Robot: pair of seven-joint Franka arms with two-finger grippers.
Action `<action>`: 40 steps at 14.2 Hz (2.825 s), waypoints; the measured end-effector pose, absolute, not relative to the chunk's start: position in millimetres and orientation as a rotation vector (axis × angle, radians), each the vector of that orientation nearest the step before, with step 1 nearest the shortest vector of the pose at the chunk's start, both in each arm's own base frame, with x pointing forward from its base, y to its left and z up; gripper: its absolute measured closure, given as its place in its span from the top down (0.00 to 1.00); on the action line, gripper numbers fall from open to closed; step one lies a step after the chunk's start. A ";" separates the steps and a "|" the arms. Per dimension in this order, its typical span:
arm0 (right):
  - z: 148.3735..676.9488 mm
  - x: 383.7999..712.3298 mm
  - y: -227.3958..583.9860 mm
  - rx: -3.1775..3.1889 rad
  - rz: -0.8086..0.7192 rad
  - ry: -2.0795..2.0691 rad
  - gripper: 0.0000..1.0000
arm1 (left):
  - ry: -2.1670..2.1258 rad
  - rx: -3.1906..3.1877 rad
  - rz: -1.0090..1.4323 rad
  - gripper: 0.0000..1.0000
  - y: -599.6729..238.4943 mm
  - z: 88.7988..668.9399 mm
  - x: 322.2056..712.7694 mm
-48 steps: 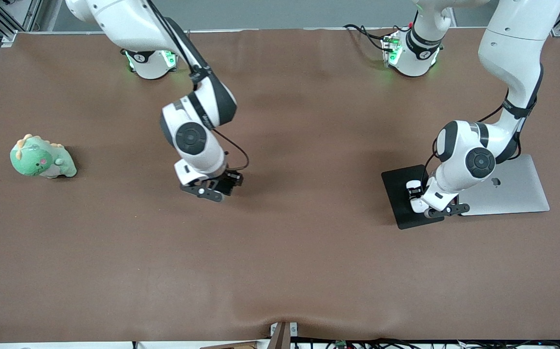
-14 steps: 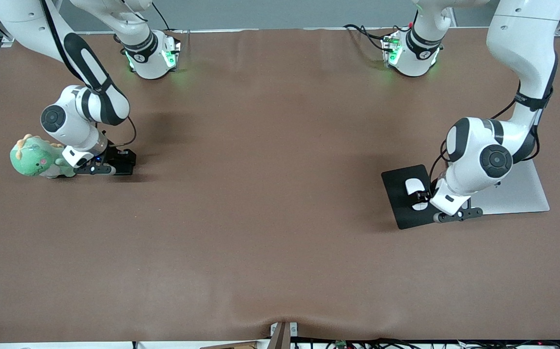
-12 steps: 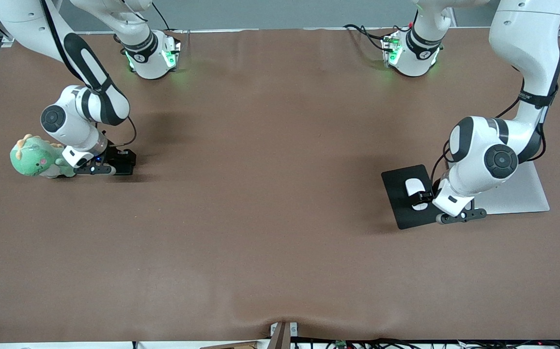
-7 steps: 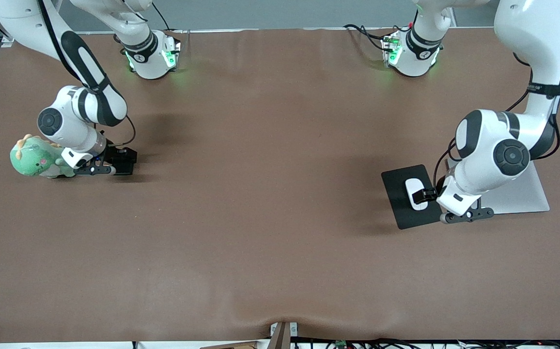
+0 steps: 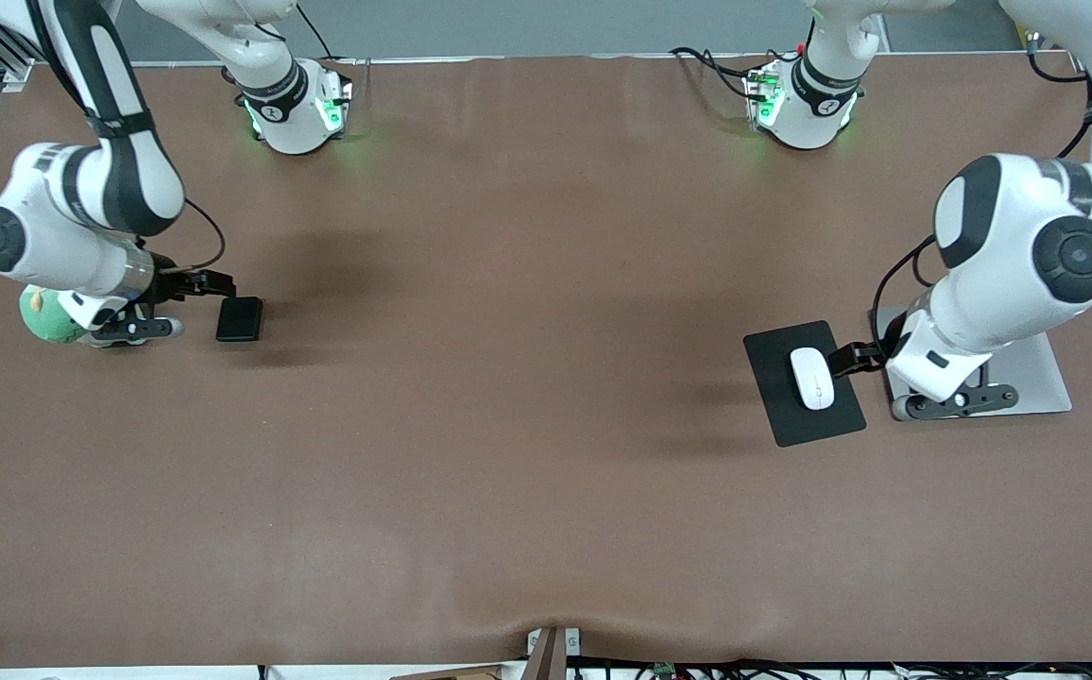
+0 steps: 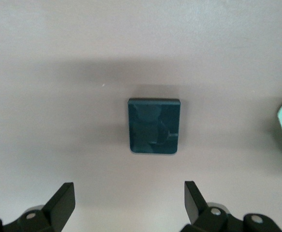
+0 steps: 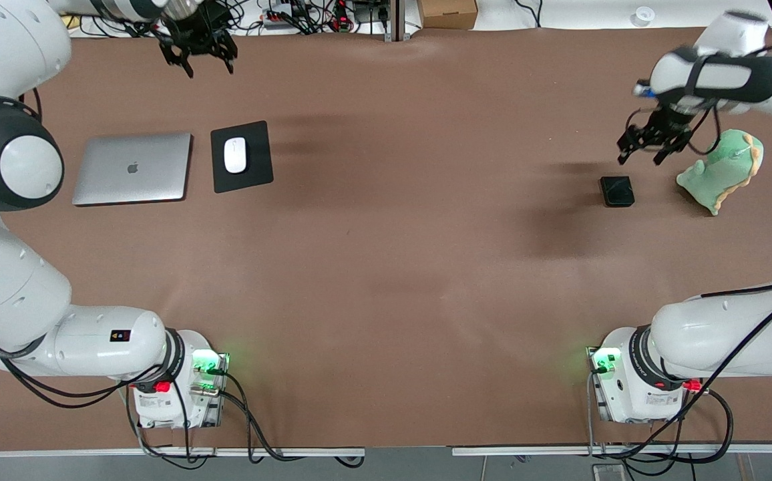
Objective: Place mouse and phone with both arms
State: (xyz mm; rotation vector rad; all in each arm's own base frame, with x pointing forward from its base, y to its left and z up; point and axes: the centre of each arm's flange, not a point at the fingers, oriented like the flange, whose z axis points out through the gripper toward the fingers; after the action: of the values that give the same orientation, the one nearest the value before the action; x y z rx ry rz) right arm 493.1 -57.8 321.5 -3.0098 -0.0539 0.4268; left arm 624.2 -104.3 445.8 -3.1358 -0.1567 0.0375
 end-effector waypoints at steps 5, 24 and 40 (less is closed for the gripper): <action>435.2 522.9 -57.8 -2.963 0.555 -0.089 1.00 | -0.162 -3.133 0.047 1.00 -103.4 498.9 628.5; 684.1 523.2 -17.7 -3.028 0.285 -0.259 1.00 | -0.146 -3.122 -0.019 1.00 -105.3 607.6 585.4; 736.4 474.7 -11.8 -3.030 0.254 -0.284 1.00 | -0.029 -3.105 -0.047 1.00 -47.6 649.5 511.8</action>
State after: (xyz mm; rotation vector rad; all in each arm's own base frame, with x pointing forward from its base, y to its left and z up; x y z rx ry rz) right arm 474.7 -11.8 736.4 -3.0300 -0.2843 0.2539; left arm 511.8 -47.6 649.5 -3.1046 -0.0291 -0.0471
